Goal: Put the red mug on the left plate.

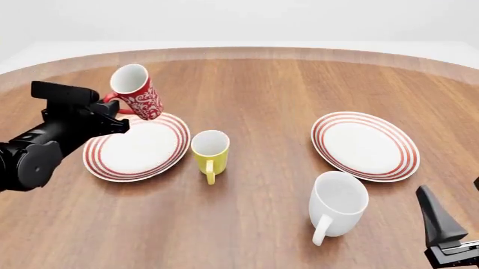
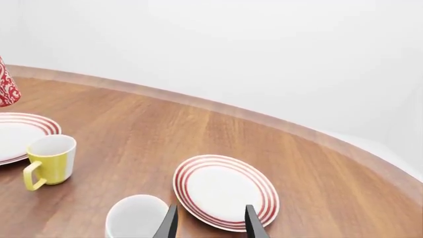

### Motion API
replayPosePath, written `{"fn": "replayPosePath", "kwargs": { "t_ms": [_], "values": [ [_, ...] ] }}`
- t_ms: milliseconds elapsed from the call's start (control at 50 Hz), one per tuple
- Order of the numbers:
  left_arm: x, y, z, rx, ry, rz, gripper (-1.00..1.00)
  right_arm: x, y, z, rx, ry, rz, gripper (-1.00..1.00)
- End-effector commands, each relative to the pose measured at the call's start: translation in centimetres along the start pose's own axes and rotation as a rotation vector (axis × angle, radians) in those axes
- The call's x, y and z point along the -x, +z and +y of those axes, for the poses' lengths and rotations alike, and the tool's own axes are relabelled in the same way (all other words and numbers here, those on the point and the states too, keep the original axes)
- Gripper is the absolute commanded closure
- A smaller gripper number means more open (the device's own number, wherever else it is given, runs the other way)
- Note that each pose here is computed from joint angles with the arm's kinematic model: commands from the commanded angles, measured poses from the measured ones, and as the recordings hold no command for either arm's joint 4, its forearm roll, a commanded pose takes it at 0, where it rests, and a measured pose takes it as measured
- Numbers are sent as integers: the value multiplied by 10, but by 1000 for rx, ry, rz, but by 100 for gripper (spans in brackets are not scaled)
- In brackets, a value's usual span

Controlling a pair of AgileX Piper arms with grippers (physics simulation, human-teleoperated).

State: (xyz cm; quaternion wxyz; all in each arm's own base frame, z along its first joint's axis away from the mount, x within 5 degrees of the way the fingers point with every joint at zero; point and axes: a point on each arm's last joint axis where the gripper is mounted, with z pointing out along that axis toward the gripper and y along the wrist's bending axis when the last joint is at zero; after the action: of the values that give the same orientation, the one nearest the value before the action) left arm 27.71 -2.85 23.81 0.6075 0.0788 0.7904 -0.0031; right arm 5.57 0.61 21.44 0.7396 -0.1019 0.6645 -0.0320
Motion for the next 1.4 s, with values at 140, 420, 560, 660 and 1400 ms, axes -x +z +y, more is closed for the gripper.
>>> {"fn": "replayPosePath", "kwargs": {
  "t_ms": [140,420,560,660,1400],
  "values": [
    [-24,14,16,59,34,34,100,0,0,0,-2,-1,2,-100],
    [-41,17,16,58,80,69,100,0,0,0,-2,0,-3,-100],
    [-47,21,18,64,93,86,100,0,0,0,-4,0,-2,-100],
    [-51,26,24,80,96,102,100,0,0,0,-5,0,-1,-100],
    [-84,40,29,94,64,164,100,0,0,0,-8,3,-1,-100]
  ]
}}
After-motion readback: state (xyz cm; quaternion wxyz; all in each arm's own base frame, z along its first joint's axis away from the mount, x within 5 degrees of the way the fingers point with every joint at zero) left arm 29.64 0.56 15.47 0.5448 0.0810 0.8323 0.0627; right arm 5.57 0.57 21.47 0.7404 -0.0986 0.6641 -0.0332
